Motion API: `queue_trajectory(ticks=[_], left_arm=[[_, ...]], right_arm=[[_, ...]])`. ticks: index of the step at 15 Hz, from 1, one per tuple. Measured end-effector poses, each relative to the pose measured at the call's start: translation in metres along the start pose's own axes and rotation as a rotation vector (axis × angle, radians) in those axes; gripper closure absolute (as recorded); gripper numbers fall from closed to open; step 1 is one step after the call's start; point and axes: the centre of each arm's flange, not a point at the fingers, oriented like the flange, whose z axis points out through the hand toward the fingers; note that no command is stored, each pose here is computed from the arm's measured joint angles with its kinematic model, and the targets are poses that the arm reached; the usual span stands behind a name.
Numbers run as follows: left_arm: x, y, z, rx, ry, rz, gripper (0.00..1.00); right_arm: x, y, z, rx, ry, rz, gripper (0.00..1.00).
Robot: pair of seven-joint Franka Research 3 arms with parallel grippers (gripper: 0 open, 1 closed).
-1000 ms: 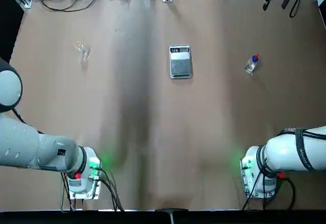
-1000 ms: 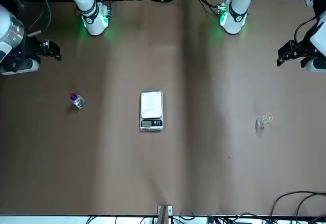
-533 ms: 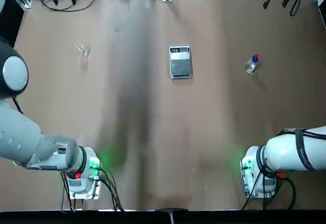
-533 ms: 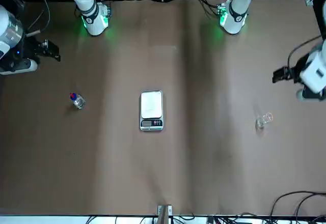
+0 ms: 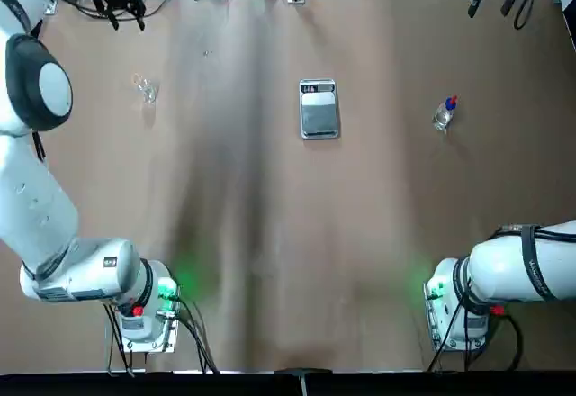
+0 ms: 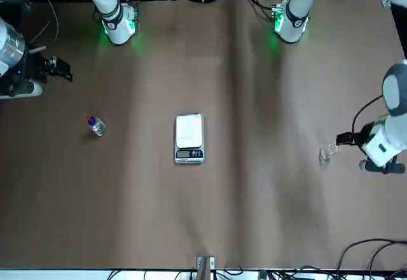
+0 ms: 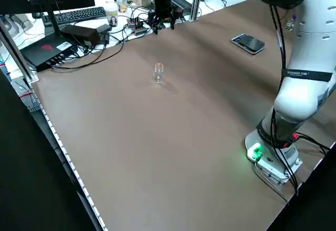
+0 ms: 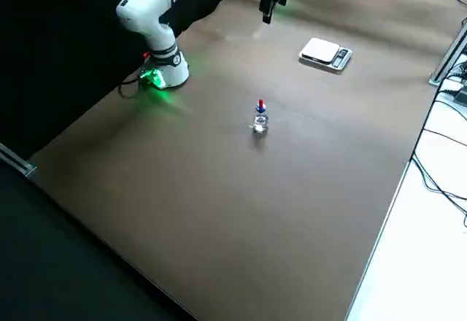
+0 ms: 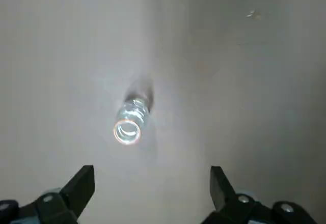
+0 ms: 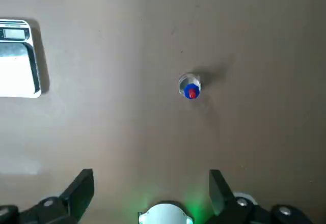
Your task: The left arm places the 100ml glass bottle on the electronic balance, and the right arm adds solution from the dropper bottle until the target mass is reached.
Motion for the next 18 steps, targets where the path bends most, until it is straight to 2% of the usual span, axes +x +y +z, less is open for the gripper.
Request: queue_trajectory(ticks=[1, 2, 5, 9, 11, 14, 16, 18], left_arm=[[0.006, -0.006, 0.016, -0.001, -0.003, 0.006, 0.0], [0.011, -0.01, 0.028, -0.001, -0.001, 0.009, 0.0], [0.012, -0.032, 0.061, 0.003, 0.033, 0.023, 0.0], [-0.001, -0.058, 0.1, 0.002, 0.048, 0.007, 0.0], [-0.005, -0.055, 0.12, 0.005, 0.061, 0.008, 0.0], [-0.015, -0.051, 0.147, 0.007, 0.067, 0.011, 0.0], [-0.019, -0.05, 0.155, 0.005, 0.059, 0.011, 0.0], [-0.022, -0.049, 0.16, 0.003, 0.049, 0.011, 0.02]], right_arm=[[0.001, 0.003, 0.003, 0.001, -0.006, 0.006, 0.03], [0.002, 0.008, 0.009, 0.003, -0.019, 0.017, 0.12], [0.011, 0.023, 0.038, 0.008, -0.025, 0.045, 0.15], [0.028, 0.032, 0.102, 0.006, 0.042, 0.062, 0.21], [0.032, 0.043, 0.132, 0.005, 0.087, 0.081, 0.28], [0.031, 0.052, 0.181, 0.001, 0.144, 0.1, 0.31], [0.03, 0.056, 0.208, -0.001, 0.158, 0.108, 0.33], [0.033, 0.057, 0.233, -0.001, 0.132, 0.11, 0.34]])
